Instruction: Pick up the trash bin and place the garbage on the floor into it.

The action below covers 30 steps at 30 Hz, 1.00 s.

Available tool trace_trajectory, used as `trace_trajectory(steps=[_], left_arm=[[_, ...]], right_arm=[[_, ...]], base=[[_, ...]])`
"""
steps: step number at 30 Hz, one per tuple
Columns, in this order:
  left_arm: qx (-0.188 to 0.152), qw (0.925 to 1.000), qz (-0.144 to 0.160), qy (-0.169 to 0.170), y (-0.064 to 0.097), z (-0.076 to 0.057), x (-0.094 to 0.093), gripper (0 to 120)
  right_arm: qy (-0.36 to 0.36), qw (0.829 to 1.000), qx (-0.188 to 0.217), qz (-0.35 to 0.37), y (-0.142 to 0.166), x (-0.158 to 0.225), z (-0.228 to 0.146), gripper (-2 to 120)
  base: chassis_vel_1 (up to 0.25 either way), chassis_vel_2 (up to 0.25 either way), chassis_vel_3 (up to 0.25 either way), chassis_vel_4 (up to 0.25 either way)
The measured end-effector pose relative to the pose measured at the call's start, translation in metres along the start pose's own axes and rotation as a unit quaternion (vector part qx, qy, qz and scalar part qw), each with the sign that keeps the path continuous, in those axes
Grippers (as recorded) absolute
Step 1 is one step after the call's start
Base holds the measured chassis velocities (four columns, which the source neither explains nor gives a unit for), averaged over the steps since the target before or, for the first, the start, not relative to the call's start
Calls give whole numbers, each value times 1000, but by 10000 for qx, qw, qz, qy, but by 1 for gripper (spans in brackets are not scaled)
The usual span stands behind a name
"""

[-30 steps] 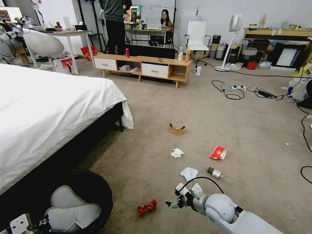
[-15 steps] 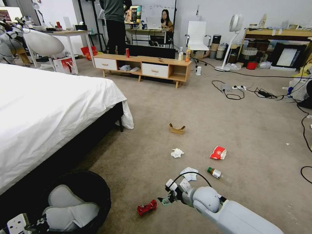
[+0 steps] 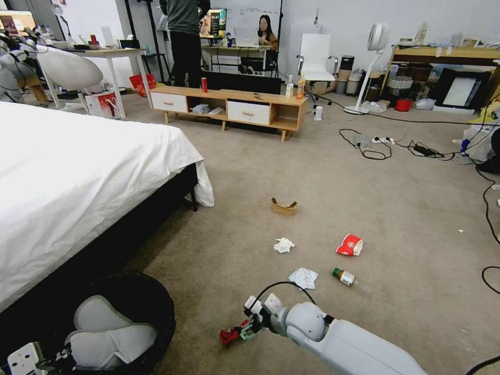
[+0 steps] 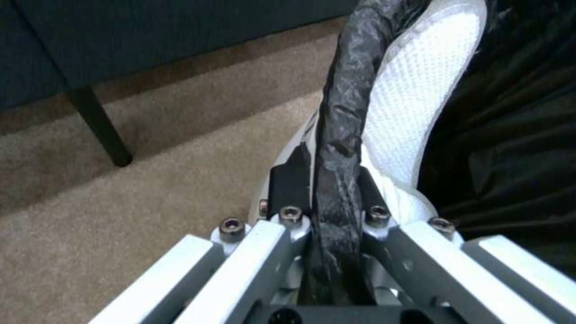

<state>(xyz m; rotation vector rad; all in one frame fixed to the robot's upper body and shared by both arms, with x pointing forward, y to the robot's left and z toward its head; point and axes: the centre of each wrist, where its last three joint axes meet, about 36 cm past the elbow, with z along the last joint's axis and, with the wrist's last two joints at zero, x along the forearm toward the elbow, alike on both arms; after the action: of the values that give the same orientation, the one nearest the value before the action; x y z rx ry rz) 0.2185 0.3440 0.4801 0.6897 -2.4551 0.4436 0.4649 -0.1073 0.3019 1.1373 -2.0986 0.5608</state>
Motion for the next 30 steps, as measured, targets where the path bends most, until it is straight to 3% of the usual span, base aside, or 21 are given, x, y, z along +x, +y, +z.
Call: trace_trajectory(steps=[30], left_arm=[[10, 10000, -78, 26, 0, 4, 4, 3]], right_arm=[[91, 9999, 66, -94, 8, -60, 19, 99]], base=[[0, 0, 0, 0]])
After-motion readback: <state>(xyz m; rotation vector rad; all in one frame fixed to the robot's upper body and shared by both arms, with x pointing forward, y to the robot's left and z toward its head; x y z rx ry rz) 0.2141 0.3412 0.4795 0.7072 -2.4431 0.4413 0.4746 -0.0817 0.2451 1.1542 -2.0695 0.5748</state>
